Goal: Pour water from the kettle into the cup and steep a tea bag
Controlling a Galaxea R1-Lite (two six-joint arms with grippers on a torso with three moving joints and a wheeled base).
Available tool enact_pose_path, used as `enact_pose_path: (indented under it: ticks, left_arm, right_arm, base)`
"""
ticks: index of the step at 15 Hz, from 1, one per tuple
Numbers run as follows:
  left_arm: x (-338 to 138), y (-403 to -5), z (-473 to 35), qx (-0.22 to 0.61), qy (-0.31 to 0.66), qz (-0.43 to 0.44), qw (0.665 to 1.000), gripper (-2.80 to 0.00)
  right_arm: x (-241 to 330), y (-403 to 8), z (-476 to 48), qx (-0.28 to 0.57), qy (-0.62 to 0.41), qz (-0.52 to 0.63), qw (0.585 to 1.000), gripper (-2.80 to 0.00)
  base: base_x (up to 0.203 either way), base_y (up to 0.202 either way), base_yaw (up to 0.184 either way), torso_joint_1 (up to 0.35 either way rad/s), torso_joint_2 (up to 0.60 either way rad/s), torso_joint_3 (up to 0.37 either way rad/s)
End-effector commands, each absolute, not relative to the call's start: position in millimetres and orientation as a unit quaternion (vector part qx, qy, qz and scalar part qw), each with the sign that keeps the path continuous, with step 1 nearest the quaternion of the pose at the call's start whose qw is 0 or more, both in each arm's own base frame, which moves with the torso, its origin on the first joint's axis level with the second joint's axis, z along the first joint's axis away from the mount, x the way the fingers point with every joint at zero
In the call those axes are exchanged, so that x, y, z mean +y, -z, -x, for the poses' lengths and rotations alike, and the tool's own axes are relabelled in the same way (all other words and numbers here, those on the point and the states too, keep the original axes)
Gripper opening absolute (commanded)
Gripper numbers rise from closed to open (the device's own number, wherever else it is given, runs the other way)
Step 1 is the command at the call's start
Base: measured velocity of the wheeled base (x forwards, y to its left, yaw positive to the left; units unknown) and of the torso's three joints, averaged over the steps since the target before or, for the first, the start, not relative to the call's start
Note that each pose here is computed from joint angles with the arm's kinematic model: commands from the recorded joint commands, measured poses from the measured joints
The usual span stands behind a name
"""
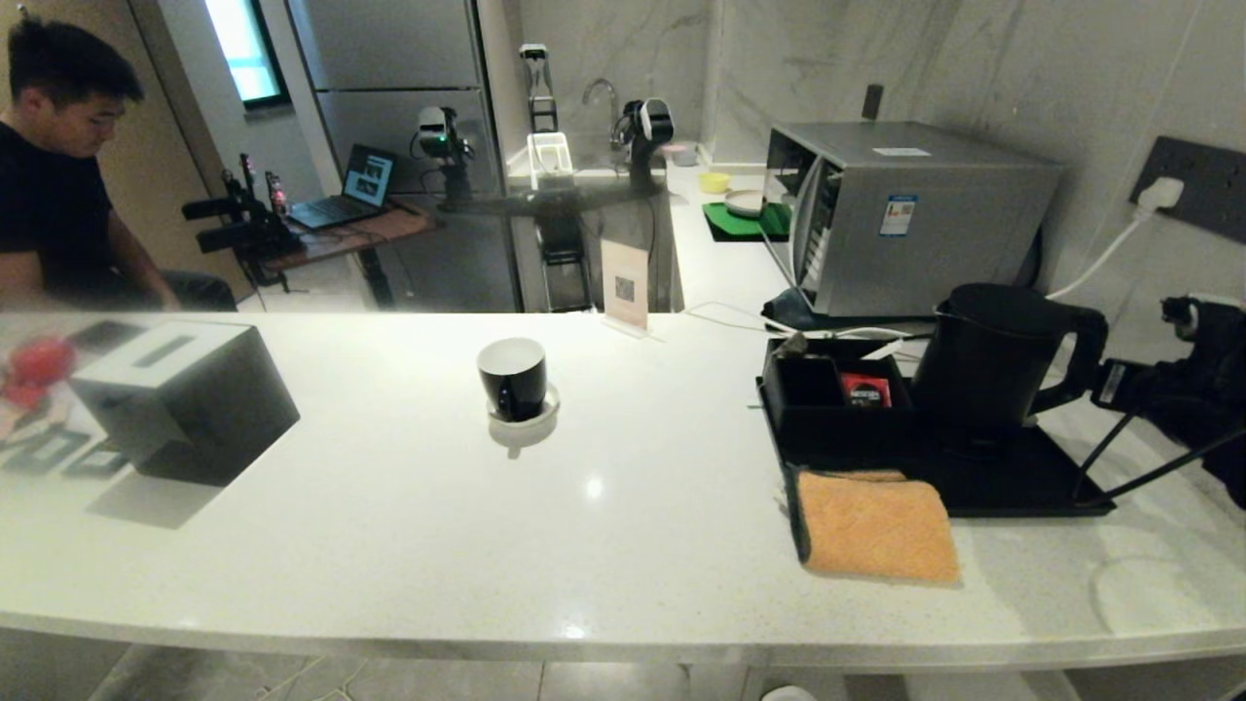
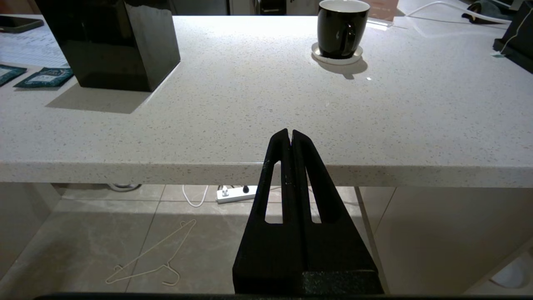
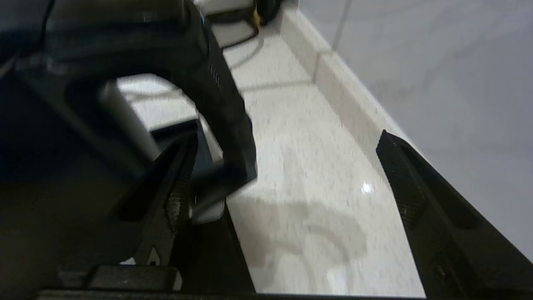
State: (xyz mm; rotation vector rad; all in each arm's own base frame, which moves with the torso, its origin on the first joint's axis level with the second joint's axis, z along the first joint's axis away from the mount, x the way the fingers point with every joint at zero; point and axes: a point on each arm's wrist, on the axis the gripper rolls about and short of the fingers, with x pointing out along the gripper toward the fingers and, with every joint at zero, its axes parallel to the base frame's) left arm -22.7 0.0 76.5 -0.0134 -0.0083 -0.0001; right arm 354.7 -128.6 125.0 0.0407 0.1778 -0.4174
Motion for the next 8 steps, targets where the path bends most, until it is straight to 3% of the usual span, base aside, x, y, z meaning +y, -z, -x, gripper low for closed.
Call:
enact_pose_path:
  ticks: [1, 8]
  left_arm:
    - [0.0, -76.6, 22.7, -0.005, 0.000, 0.007, 1.000, -2.80]
    - [0.0, -76.6, 22.7, -0.005, 0.000, 0.007, 1.000, -2.80]
  right_arm:
    - [-131.6, -118.1, -362.9, 0.085, 0.208, -0.021, 0.974, 0.00]
    - [-134.0, -112.7, -369.7, 0.068, 0.207, -0.022, 0.976, 0.00]
  base:
    - [0.000, 0.000, 0.000, 0.000, 0.00, 0.000]
    - [0.000, 0.000, 0.000, 0.000, 0.00, 0.000]
